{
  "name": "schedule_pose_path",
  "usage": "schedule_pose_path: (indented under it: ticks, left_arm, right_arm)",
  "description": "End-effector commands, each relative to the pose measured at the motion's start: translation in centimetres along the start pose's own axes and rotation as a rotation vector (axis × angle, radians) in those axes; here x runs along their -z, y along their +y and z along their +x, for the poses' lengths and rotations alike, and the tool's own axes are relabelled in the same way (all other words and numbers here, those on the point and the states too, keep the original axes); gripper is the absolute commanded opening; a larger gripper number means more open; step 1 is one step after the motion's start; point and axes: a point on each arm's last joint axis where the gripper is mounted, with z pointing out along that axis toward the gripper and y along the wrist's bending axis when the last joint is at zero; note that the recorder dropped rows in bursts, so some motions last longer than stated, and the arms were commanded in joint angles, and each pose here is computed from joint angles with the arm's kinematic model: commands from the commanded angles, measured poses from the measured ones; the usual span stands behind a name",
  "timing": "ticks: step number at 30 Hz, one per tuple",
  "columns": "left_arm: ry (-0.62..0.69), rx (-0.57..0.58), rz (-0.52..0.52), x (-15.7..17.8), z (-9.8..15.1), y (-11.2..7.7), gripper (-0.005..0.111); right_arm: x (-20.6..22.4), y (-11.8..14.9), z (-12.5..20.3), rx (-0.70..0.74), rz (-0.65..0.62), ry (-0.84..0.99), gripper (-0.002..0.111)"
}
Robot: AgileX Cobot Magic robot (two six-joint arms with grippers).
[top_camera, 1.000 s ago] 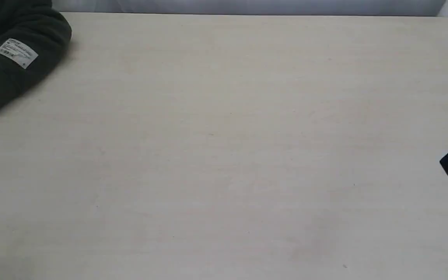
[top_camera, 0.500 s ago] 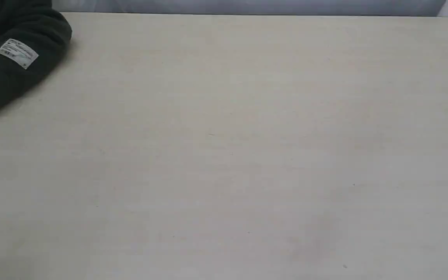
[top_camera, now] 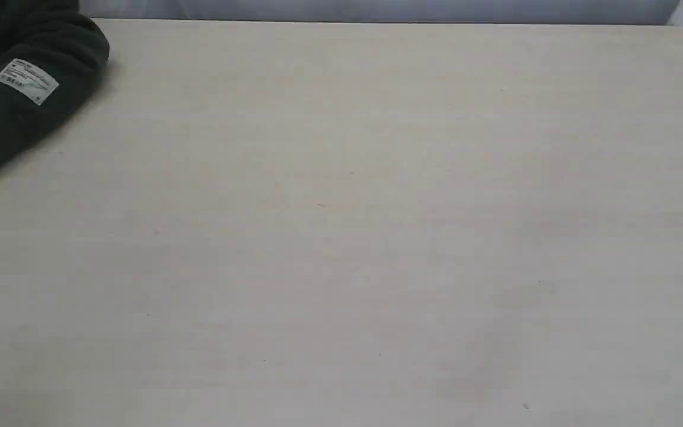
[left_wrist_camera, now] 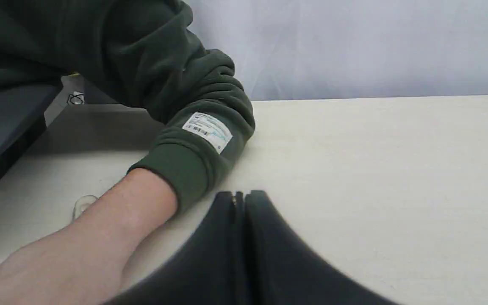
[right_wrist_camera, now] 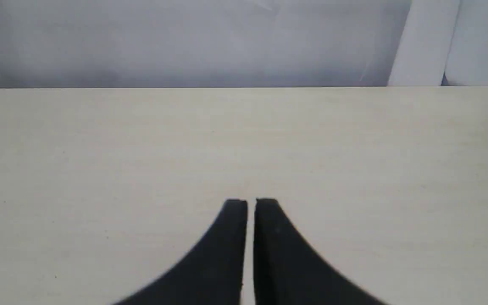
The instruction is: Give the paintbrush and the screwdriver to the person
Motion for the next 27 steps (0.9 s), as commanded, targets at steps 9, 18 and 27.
schedule_pose_path:
  ticks: [9, 18, 27]
  left_arm:
    - [-0.011, 0.006, 0.008, 0.0, -0.04, -0.05, 0.0]
    - [-0.011, 0.006, 0.008, 0.0, -0.04, -0.05, 0.0]
    - [-0.013, 0.004, 0.008, 0.0, -0.06, -0.05, 0.0]
  right_arm:
    - [0.02, -0.13, 0.33, 0.031, 0.015, 0.026, 0.004]
    - [0.02, -0.2, 0.39, 0.055, 0.023, 0.034, 0.004]
    - [0.02, -0.11, 0.48, 0.077, 0.013, 0.043, 0.004]
